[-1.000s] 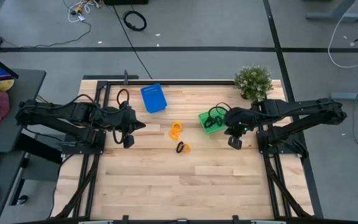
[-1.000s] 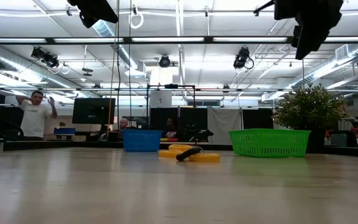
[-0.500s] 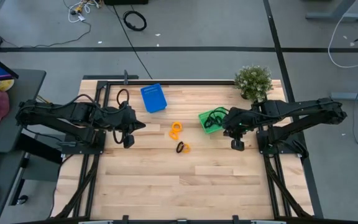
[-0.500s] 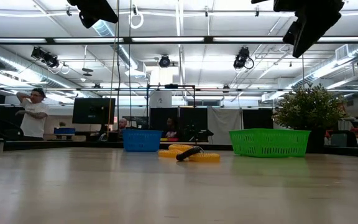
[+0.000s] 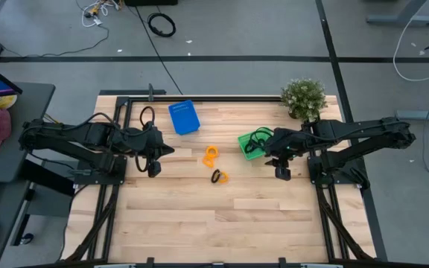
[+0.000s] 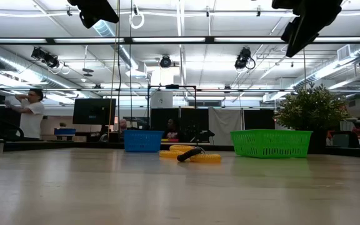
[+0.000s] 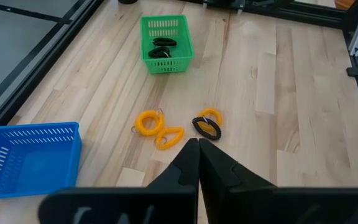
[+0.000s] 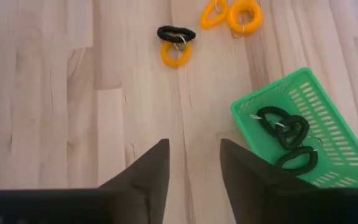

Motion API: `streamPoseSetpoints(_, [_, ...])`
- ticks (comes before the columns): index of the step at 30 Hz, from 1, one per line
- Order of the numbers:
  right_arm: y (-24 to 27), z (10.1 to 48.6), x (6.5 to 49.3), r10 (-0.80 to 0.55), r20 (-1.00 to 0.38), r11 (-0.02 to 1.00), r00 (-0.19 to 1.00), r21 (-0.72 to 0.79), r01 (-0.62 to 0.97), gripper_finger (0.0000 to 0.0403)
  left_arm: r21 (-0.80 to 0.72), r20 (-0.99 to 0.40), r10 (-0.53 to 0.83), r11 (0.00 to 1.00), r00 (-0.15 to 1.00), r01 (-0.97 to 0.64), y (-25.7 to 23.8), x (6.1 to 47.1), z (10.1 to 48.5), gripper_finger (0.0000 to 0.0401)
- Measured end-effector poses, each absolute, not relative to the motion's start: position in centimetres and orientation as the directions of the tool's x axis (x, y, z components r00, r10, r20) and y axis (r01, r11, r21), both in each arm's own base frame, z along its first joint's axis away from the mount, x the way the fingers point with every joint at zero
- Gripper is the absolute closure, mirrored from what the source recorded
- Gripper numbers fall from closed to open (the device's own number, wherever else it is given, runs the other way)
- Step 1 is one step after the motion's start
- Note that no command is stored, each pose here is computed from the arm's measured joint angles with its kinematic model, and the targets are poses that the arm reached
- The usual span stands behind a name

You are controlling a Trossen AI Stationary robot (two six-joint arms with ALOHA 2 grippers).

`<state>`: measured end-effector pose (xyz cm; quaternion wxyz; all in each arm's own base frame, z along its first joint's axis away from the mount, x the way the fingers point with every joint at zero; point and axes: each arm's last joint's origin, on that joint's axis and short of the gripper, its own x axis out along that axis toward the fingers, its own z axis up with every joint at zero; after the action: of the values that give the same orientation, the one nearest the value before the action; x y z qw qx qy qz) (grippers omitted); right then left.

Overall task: Sort spring keychains
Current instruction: Put the black spring keychain into the green bin

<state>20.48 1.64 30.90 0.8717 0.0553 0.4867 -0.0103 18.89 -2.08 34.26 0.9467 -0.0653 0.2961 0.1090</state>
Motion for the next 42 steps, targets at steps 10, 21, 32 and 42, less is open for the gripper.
streamPoseSetpoints(10, [1.7, 31.3, 21.1, 0.041, -0.806, 0.993, 0.591, 0.098, 0.064, 0.0248, -0.082, -0.569, 0.151, 0.968, 0.809, -0.238, -2.1, 19.0, 34.3, 0.0396])
streamPoseSetpoints(21, [1.9, 31.6, 20.6, 0.111, -0.803, 0.980, 0.585, 0.186, 0.070, 0.0248, -0.120, -0.516, 0.041, 0.986, 0.856, -0.119, -3.3, 24.4, 32.9, 0.0348])
streamPoseSetpoints(32, [2.0, 32.0, 19.8, 0.097, -0.795, 0.974, 0.599, 0.199, 0.107, 0.0248, -0.113, -0.641, -0.027, 0.992, 0.767, -0.059, -2.6, 30.1, 27.3, 0.0231])
streamPoseSetpoints(42, [2.0, 32.1, 19.8, 0.093, -0.793, 0.969, 0.603, 0.210, 0.126, 0.0248, -0.138, -0.702, -0.157, 0.987, 0.695, 0.083, -2.6, 33.8, 22.0, 0.0187])
